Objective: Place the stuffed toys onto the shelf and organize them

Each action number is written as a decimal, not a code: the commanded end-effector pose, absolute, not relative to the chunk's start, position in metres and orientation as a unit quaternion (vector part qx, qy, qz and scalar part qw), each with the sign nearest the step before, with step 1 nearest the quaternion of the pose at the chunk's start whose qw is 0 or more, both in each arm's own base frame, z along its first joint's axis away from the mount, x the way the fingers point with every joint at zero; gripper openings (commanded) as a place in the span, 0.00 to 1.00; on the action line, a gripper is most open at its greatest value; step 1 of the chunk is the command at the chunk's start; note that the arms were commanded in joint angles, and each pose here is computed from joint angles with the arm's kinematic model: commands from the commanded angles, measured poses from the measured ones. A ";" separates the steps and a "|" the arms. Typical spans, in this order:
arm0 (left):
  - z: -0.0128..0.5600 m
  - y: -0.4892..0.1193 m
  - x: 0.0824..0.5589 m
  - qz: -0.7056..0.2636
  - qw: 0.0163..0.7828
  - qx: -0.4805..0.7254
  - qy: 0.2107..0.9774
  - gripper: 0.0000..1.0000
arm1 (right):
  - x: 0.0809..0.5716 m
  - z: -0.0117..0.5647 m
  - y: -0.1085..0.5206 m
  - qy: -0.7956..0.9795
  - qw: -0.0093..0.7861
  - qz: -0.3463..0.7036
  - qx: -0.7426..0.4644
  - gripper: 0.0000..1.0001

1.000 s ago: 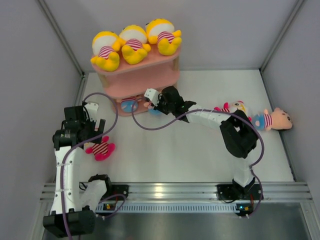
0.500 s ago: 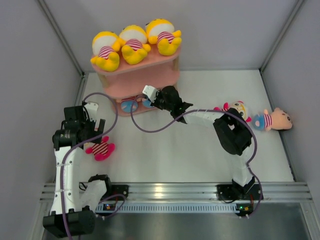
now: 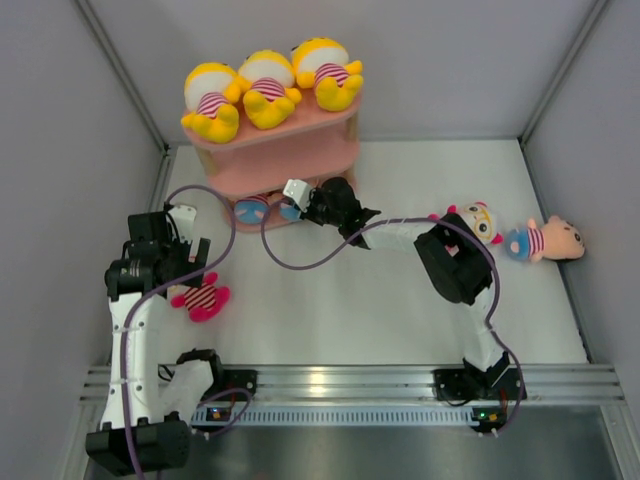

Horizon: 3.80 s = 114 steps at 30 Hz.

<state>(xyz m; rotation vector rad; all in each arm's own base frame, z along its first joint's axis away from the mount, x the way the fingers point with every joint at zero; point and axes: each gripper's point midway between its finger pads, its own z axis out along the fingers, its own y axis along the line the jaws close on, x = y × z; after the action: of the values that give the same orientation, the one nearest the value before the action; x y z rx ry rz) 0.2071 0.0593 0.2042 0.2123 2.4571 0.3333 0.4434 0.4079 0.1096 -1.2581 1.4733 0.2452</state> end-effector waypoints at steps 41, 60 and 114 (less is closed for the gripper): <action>0.209 0.047 0.207 0.107 0.356 0.100 0.923 0.99 | 0.347 0.215 0.198 0.812 0.544 0.049 -0.205 0.75; 0.222 0.039 0.213 0.091 0.370 0.110 0.918 0.99 | 0.337 0.111 -0.170 0.690 0.492 0.068 0.526 0.70; 0.216 0.047 0.206 0.114 0.359 0.109 0.920 0.99 | 0.362 0.133 0.297 0.835 0.318 0.376 -0.244 0.00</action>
<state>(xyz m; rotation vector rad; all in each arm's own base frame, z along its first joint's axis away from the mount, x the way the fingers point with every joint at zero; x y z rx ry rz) 0.2048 0.0451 0.2158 0.2625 2.3865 0.2712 0.3507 0.2870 0.1117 -0.6987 2.2433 0.9386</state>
